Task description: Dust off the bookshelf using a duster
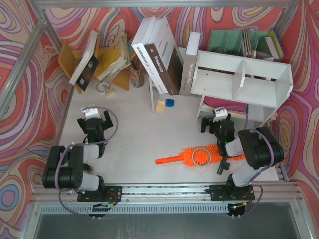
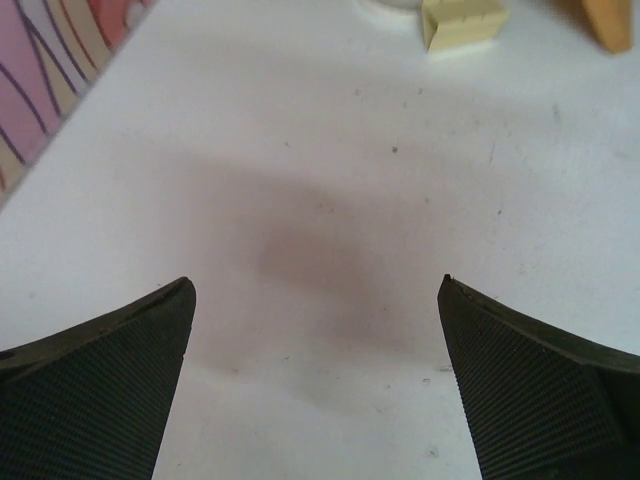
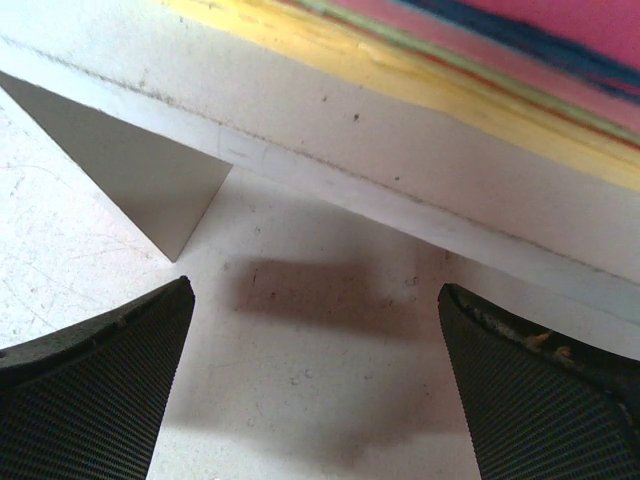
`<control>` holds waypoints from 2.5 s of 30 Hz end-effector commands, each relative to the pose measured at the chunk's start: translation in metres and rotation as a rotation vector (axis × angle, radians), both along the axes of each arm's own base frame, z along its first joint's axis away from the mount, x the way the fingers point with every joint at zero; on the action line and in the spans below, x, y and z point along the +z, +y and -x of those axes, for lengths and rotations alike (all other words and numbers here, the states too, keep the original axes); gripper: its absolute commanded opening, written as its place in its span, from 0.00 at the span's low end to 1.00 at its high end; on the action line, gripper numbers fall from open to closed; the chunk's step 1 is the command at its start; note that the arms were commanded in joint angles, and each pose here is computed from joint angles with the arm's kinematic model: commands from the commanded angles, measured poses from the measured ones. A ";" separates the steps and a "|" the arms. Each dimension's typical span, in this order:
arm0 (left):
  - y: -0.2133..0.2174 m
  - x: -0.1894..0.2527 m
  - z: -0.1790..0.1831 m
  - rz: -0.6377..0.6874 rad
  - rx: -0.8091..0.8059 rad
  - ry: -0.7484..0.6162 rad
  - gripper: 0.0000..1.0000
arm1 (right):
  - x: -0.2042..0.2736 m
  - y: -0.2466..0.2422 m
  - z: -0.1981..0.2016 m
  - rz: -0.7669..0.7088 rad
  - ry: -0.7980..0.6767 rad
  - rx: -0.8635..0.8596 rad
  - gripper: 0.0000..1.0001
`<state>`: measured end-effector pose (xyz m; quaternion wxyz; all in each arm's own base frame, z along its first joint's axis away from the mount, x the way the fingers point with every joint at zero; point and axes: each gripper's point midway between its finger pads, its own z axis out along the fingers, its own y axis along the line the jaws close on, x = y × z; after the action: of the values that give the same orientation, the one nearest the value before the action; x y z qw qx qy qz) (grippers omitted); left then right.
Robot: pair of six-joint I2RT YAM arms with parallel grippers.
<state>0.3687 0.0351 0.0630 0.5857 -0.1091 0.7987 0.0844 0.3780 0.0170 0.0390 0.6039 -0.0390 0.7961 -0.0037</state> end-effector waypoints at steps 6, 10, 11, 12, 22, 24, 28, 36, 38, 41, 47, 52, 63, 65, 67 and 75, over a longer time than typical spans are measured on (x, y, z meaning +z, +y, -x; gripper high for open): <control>-0.011 0.085 0.039 -0.066 0.123 -0.187 0.98 | 0.071 -0.002 0.004 -0.022 -0.134 0.003 0.99; -0.016 0.109 0.051 0.044 0.162 -0.264 0.98 | 0.082 0.002 0.023 -0.062 -0.144 0.003 0.99; -0.020 0.111 0.052 0.066 0.152 -0.268 0.98 | 0.089 0.004 0.026 -0.071 -0.161 0.011 0.99; -0.024 0.115 0.053 0.085 0.141 -0.272 0.98 | 0.092 0.006 0.029 -0.082 -0.163 0.019 0.99; -0.035 0.152 0.072 0.325 0.191 -0.230 0.98 | 0.148 0.025 0.062 -0.368 -0.156 0.005 0.99; -0.033 0.158 0.078 0.368 0.213 -0.243 0.98 | 0.150 0.008 0.067 -0.484 -0.107 -0.163 0.99; -0.031 0.168 0.088 0.427 0.227 -0.262 0.98 | 0.143 -0.003 0.076 -0.552 -0.053 -0.281 0.99; -0.042 0.173 0.107 0.539 0.193 -0.206 0.98 | 0.142 0.017 0.082 -0.500 0.055 -0.162 0.99; -0.050 0.170 0.107 0.558 0.158 -0.186 0.98 | 0.144 0.022 0.086 -0.472 0.073 -0.146 0.99; -0.056 0.159 0.103 0.524 0.140 -0.101 0.98 | 0.139 0.032 0.093 -0.428 0.118 -0.134 0.99; -0.075 0.140 0.098 0.453 0.086 0.115 0.98 | 0.132 0.072 0.104 -0.311 0.205 -0.116 0.97; -0.075 0.137 0.105 0.376 0.090 0.163 0.98 | 0.123 0.101 0.126 -0.222 0.264 -0.141 0.93; -0.078 0.131 0.110 0.296 0.104 0.192 0.98 | 0.083 0.116 0.176 -0.206 0.473 -0.306 0.79; -0.078 0.130 0.110 0.300 0.098 0.187 0.98 | 0.075 0.120 0.179 -0.236 0.493 -0.309 0.74; -0.079 0.128 0.110 0.303 0.095 0.186 0.98 | 0.068 0.127 0.181 -0.272 0.512 -0.293 0.65; -0.081 0.124 0.111 0.310 0.087 0.196 0.98 | 0.057 0.135 0.177 -0.263 0.531 -0.326 0.42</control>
<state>0.2624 -0.0487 0.1934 0.4807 -0.2287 0.8464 -0.0125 0.1999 0.1525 0.1010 0.3713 0.1480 0.9161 0.0310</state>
